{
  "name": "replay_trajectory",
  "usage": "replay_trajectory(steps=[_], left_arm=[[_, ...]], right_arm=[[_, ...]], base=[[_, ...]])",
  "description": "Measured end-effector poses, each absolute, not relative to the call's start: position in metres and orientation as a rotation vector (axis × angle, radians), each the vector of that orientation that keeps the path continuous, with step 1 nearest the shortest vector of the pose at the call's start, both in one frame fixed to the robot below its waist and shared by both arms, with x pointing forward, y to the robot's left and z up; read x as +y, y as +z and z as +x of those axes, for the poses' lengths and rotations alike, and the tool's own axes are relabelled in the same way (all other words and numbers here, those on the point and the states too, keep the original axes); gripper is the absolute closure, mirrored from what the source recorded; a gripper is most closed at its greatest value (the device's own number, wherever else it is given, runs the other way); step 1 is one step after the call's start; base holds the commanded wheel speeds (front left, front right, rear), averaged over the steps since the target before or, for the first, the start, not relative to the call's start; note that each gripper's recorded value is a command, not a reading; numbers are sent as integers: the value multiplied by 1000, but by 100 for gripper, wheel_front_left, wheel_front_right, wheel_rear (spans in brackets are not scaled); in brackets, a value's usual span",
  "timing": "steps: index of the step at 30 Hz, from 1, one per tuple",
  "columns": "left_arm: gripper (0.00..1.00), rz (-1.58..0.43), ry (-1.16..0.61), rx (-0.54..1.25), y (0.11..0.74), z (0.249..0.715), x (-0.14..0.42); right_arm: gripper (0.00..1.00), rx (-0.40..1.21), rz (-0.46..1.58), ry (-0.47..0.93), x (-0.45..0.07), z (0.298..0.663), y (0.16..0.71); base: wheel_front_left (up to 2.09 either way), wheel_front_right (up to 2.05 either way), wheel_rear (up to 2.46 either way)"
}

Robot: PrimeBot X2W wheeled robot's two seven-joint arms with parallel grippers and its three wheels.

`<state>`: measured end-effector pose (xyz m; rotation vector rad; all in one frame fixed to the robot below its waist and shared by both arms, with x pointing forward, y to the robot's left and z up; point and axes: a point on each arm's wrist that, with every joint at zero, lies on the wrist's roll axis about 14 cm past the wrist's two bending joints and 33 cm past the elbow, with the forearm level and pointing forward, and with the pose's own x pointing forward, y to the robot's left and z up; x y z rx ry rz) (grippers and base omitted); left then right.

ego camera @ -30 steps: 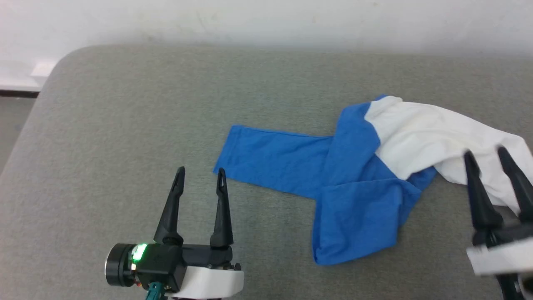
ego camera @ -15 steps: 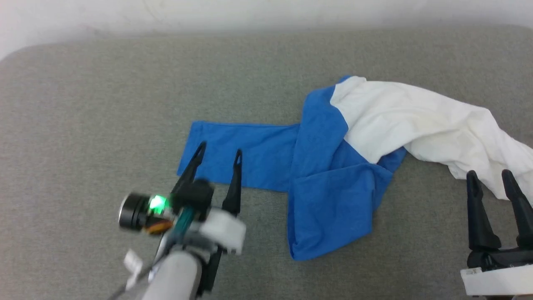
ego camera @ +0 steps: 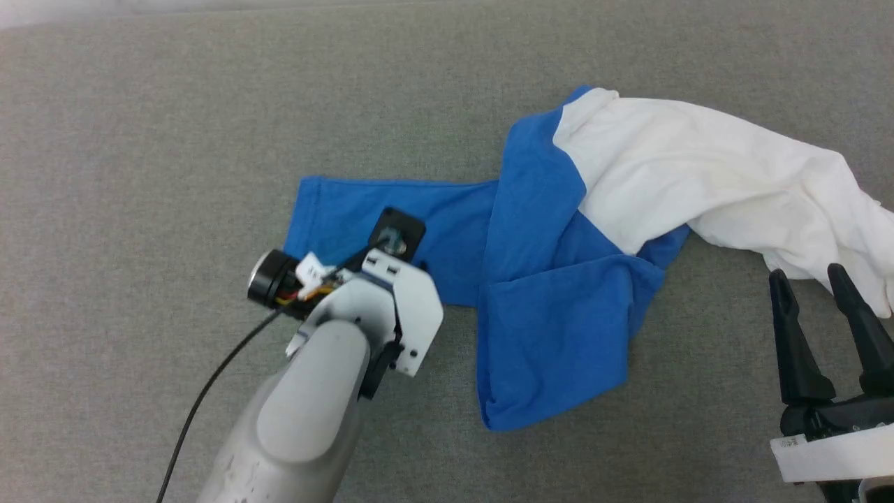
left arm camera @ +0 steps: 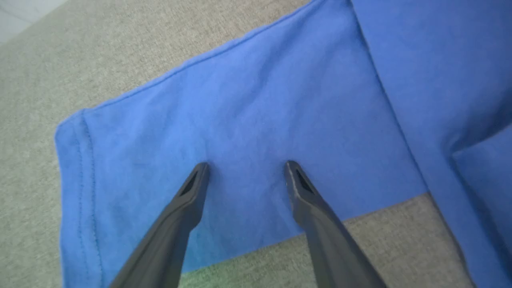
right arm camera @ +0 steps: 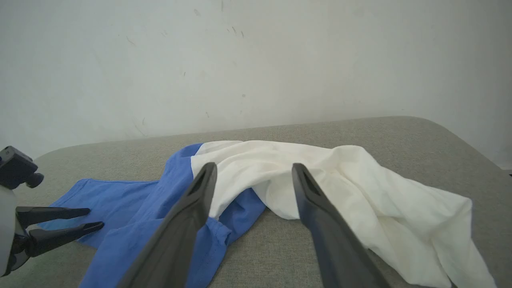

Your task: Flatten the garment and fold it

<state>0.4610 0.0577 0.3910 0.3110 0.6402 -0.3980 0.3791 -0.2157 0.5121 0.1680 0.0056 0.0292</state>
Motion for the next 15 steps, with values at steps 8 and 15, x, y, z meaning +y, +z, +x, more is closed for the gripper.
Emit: replay_trajectory(steps=[8,15], left_arm=[[100,331,-472,750,378,471,38],[100,141,-396,605,402,475,41]], right_arm=[[0,25,164,30,-220,383,506],[0,16,177,46,-213,383,509]], base=[[0,0,0],[0,0,0]])
